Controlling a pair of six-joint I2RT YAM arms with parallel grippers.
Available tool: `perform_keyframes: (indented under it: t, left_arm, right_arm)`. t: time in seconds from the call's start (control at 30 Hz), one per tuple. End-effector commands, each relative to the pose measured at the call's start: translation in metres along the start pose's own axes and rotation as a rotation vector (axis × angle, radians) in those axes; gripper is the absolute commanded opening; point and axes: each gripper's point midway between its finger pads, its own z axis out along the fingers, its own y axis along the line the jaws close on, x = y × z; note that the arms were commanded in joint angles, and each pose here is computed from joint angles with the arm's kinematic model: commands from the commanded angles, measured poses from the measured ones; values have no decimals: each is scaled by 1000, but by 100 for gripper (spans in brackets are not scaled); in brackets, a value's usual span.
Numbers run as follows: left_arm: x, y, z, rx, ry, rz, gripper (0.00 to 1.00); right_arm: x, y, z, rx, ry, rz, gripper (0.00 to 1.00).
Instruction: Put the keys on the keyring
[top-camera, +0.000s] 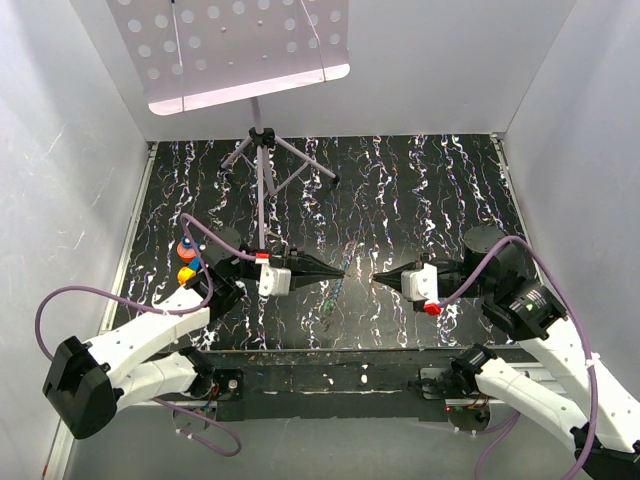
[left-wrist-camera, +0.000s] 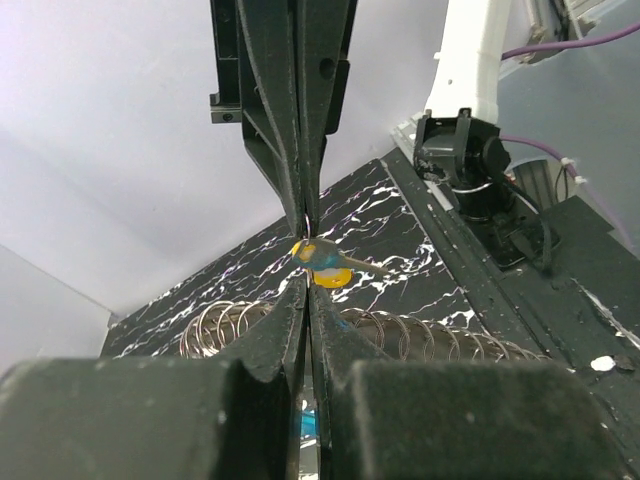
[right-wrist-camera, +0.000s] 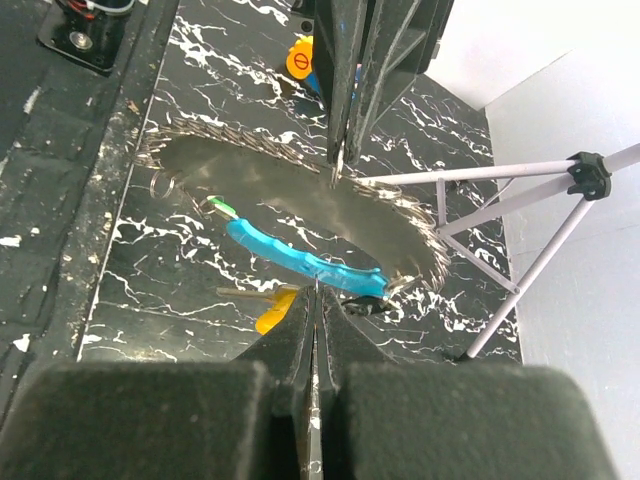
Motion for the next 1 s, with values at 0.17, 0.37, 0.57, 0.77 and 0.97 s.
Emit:
perform_keyframes:
  t: [0.17, 0.37, 0.57, 0.77, 0.97]
  left_arm:
    - [4, 14, 0, -130, 34, 101, 0]
    - [5, 18, -1, -180, 34, 114, 0]
    - [-1, 23, -2, -234, -4, 97, 0]
    - [-5, 26, -3, -276, -37, 77, 0]
    - [-17, 30, -4, -315, -115, 41, 0]
  right_arm:
    - [-2, -20, 16, 80, -37, -93, 1]
    - [-6, -20, 22, 77, -71, -35, 1]
    - [-9, -20, 25, 78, -96, -4, 1]
    - [-9, -18, 25, 77, -99, 27, 1]
    - [-11, -24, 23, 111, -106, 71, 1]
